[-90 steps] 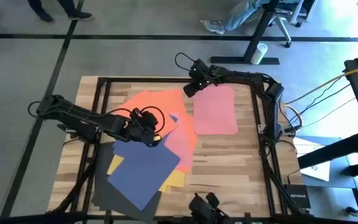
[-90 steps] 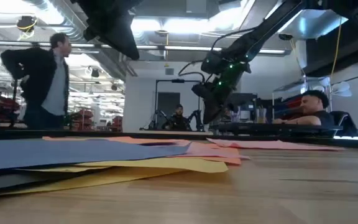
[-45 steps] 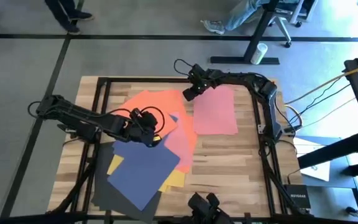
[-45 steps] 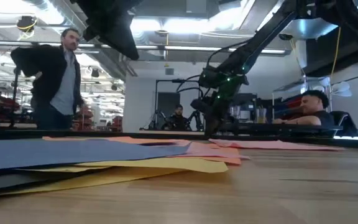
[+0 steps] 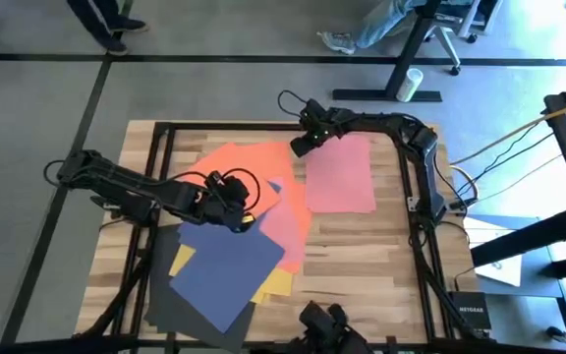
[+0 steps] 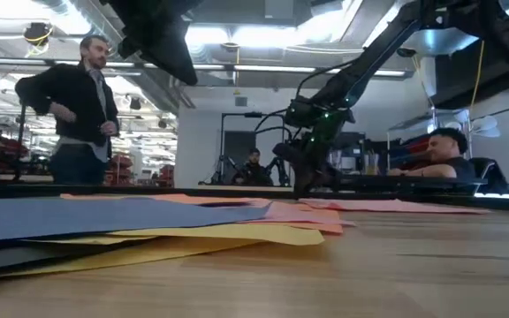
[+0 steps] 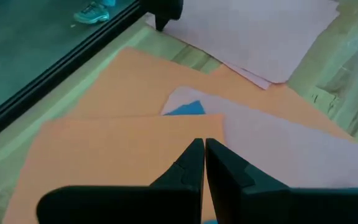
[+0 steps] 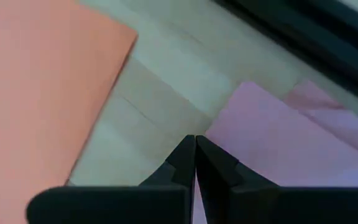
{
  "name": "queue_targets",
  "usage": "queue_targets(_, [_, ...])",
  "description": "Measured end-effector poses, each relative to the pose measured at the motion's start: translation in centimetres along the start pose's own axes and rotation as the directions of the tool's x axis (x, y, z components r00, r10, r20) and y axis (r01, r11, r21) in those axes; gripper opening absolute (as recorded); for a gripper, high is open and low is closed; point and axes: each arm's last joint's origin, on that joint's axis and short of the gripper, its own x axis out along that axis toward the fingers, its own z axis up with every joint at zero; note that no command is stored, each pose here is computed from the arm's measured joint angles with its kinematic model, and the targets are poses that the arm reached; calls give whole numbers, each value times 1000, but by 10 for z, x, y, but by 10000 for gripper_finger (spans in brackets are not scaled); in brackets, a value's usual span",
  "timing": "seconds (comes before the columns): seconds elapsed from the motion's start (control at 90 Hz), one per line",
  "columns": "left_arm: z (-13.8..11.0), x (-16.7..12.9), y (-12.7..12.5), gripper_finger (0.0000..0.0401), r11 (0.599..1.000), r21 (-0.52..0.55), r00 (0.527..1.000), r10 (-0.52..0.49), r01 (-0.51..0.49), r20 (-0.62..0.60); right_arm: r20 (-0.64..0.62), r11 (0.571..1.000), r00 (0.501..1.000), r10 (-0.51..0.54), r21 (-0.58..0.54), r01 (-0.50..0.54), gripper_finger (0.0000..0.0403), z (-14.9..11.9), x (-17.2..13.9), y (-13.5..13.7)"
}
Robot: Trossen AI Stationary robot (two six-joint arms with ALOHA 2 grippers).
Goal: Organize paper
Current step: Stack the pink paper on top of the pink paper
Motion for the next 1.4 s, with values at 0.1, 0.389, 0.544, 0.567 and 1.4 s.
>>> queue_targets(0.1, [0, 0, 0, 0, 1000, 0, 1000, 0, 0, 0, 23, 999, 998, 53, -3, -53, 0, 3, 0, 2])
queue_targets(0.389, [0, 0, 0, 0, 1000, 1, 1000, 0, 0, 0, 16, 1000, 1000, 16, 21, -16, 0, 2, 7, 0])
queue_targets(0.544, [0, 0, 0, 0, 1000, 1, 1000, 0, 0, 0, 12, 1000, 1000, -18, 25, 18, 0, 1, 7, -2])
queue_targets(0.567, [0, 0, 0, 0, 1000, 0, 1000, 0, 0, 0, 13, 999, 1000, -21, 25, 21, 0, 1, 7, -2])
queue_targets(1.4, [0, 0, 0, 0, 1000, 2, 1000, 1, -1, -1, 45, 997, 996, -75, 19, 75, 0, 19, -7, -5])
